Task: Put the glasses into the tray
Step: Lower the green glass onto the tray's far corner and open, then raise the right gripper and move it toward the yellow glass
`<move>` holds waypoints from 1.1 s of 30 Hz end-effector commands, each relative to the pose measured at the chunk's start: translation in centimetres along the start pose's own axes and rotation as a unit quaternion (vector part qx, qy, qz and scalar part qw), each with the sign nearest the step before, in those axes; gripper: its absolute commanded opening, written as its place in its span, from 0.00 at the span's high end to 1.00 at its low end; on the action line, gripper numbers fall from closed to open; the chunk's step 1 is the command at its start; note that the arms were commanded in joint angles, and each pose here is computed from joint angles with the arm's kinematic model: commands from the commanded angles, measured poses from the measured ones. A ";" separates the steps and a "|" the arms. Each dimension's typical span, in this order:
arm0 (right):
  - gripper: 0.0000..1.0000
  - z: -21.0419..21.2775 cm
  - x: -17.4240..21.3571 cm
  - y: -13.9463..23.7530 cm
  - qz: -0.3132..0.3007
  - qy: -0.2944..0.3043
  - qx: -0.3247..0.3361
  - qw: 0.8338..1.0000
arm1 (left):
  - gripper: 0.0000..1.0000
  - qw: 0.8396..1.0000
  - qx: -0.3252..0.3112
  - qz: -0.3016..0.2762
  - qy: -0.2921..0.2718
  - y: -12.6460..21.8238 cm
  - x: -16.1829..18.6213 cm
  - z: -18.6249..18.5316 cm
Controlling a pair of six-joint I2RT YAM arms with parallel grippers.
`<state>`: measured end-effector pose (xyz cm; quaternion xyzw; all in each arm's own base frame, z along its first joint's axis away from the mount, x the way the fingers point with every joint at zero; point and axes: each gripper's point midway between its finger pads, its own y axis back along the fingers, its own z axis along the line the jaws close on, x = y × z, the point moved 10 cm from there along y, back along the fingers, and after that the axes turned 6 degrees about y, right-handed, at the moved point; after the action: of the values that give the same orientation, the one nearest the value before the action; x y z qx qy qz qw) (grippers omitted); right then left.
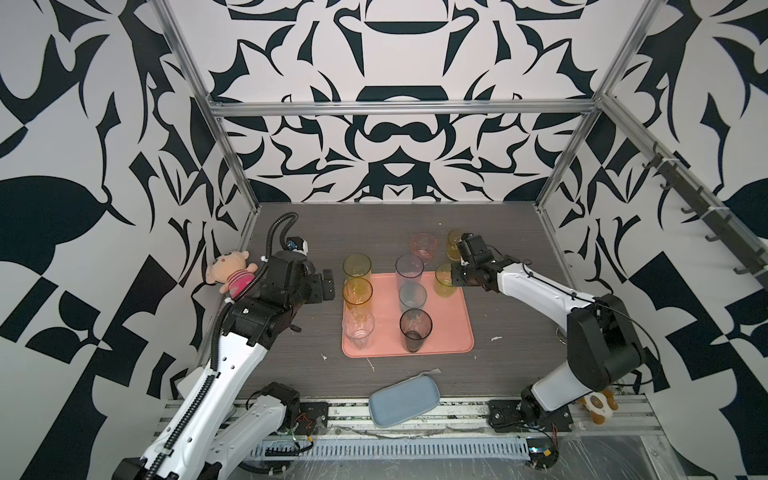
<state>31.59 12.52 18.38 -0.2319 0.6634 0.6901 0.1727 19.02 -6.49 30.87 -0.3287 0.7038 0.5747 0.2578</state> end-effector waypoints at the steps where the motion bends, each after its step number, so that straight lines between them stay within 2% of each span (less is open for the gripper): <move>1: 0.70 0.1 -2.0 1.5 -0.030 -0.007 -0.004 1.000 | 0.01 1.000 -0.001 0.002 0.000 0.1 0.1 0.1; 11: 0.68 0.2 -3.4 4.1 -0.061 0.001 -0.021 0.998 | 0.01 1.000 -0.001 0.002 0.000 0.1 0.1 0.1; 23: 0.73 0.1 -4.6 6.3 -0.100 0.015 -0.027 0.994 | 0.01 1.000 -0.002 0.002 0.001 0.1 0.1 0.1; 33: 0.70 -1.2 -7.1 7.4 -0.127 0.032 0.037 0.991 | 0.00 1.000 -0.001 0.004 0.000 0.1 0.2 0.1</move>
<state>32.85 12.04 26.63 -0.3159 0.6491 0.6555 0.2219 19.02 -6.49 30.88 -0.3288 0.7038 0.5745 0.2579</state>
